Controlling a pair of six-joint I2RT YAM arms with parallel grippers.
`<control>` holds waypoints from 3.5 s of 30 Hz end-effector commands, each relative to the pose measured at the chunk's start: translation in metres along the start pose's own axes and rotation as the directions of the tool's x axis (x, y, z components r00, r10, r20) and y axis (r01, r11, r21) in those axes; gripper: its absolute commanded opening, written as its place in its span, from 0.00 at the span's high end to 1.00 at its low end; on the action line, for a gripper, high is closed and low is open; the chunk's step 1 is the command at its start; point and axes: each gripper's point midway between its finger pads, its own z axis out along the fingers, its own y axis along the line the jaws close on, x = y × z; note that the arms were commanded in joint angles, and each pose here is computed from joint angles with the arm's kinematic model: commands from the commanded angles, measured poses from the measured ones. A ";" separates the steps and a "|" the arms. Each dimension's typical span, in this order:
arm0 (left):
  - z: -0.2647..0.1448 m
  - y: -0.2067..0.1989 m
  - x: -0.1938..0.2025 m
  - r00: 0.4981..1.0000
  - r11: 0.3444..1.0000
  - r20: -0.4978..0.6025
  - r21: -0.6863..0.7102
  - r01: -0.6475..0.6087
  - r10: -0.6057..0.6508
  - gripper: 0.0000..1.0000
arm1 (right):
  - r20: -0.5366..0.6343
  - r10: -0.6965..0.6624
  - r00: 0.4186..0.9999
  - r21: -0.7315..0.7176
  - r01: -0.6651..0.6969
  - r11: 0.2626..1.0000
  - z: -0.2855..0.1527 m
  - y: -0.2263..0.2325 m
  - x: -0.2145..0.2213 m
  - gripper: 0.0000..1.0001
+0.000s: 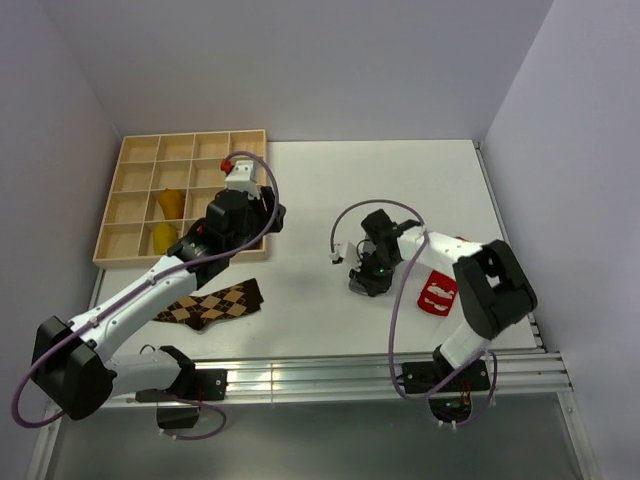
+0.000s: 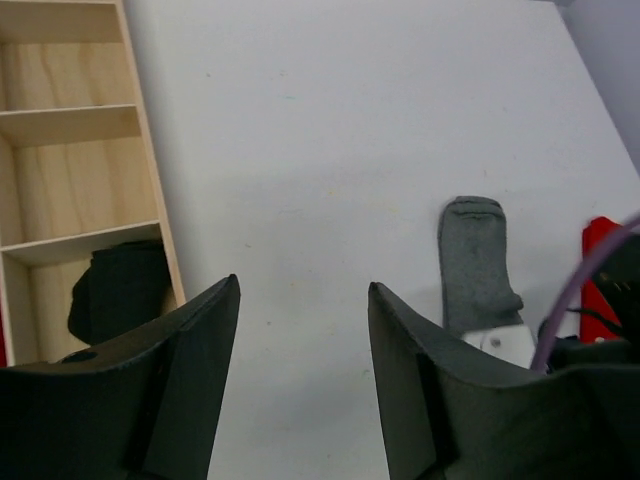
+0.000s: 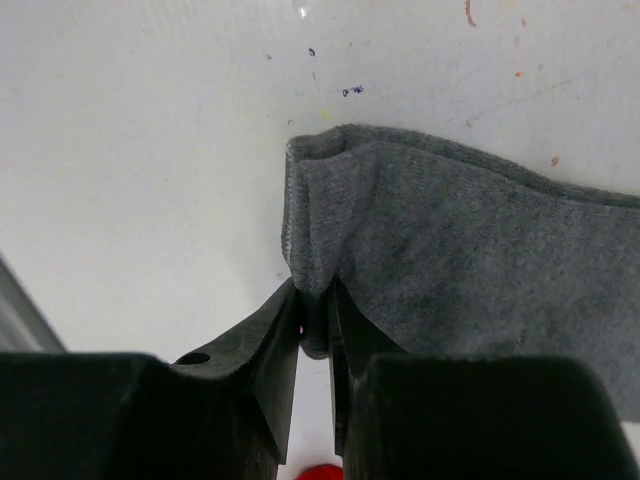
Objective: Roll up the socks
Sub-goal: Roll the sock at the center of the board.
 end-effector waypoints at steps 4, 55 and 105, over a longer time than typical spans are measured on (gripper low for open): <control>-0.030 -0.038 -0.026 0.979 0.977 0.206 0.212 -0.038 -0.007 0.46 | 0.089 0.100 0.991 -0.416 -0.054 0.908 -0.029 0.032 -0.010 0.78; 0.075 -0.197 0.223 0.799 0.632 0.070 0.571 -0.523 0.598 0.47 | -0.207 0.637 0.743 -0.551 -0.626 0.551 -0.029 -0.016 0.032 0.77; 0.076 -0.127 0.290 0.689 0.813 -0.533 0.565 -0.142 0.491 0.94 | 0.520 0.239 0.820 0.332 -0.452 0.828 -0.134 -0.103 0.059 0.54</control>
